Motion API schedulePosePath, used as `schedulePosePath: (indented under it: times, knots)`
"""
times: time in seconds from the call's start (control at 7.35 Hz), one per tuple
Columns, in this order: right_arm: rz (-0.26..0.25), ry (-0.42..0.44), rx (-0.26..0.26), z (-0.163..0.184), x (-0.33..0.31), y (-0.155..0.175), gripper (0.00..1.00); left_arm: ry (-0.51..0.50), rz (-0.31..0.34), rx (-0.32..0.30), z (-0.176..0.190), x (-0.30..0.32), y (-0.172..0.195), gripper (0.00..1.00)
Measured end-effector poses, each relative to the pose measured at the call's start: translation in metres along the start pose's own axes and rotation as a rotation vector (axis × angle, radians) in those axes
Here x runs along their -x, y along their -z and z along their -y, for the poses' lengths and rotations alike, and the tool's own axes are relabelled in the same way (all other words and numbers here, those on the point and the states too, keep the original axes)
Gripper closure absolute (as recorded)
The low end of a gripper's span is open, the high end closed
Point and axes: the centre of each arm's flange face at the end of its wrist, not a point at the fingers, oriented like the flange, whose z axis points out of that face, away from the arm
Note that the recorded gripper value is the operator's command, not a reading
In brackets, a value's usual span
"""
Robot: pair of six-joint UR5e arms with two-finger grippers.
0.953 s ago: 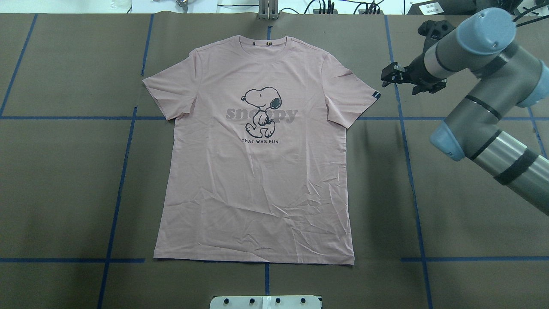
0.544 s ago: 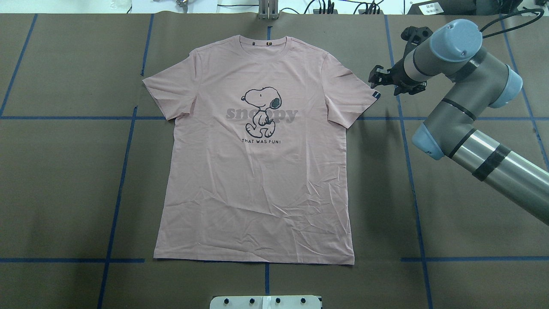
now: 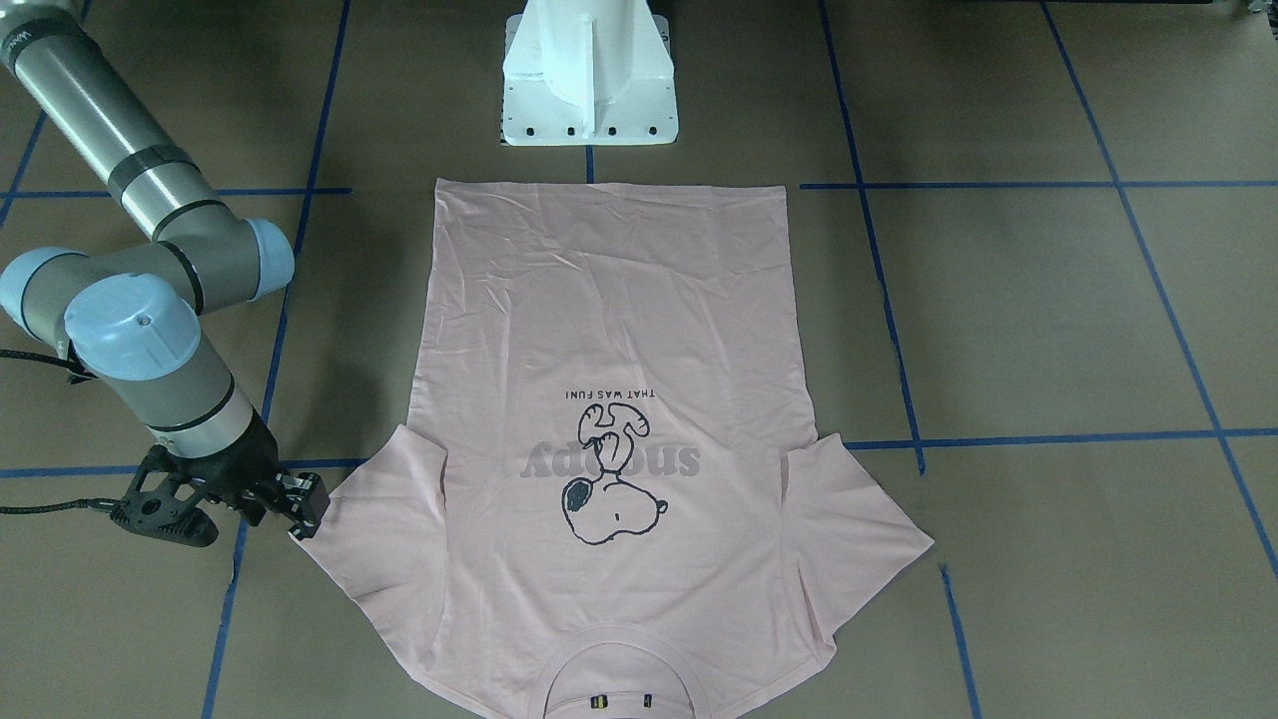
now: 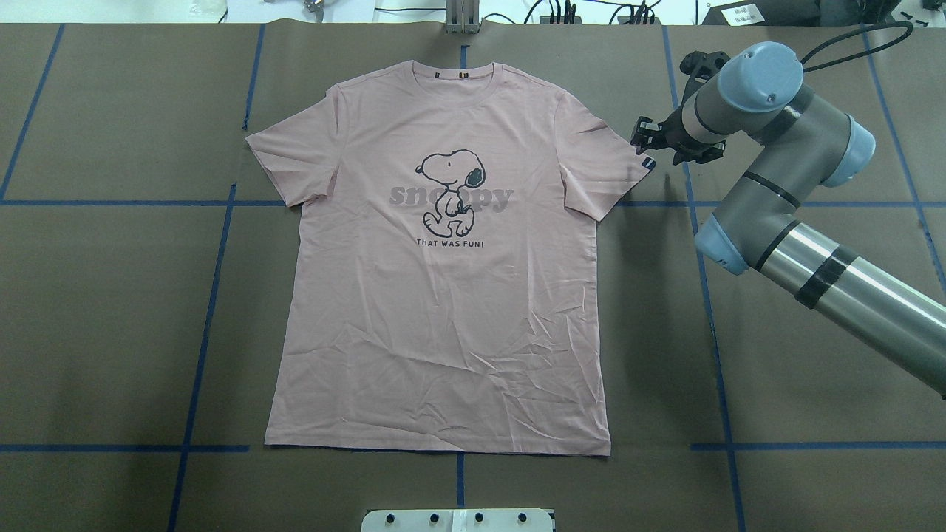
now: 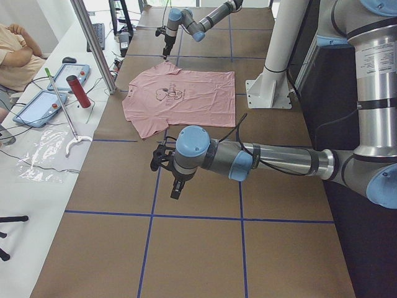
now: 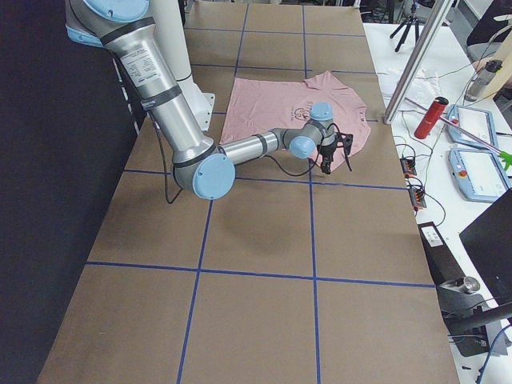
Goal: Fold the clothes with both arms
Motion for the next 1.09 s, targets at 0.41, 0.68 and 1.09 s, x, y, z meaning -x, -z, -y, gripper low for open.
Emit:
schedulePosePath:
  times: [0.41, 0.68, 1.09]
  knots:
    - [-0.027, 0.003, -0.014, 0.0, 0.005, -0.014, 0.43, -0.002, -0.001, -0.003, 0.001, -0.002, 0.001, 0.0]
    - [-0.032, 0.003, -0.011, -0.003, 0.004, -0.018, 0.58, -0.004, -0.001, -0.005, 0.001, -0.003, 0.002, 0.0]
    - [-0.033, 0.005, -0.007, -0.006, 0.004, -0.02, 1.0, -0.008, 0.0, -0.01, 0.002, -0.005, 0.005, 0.0]
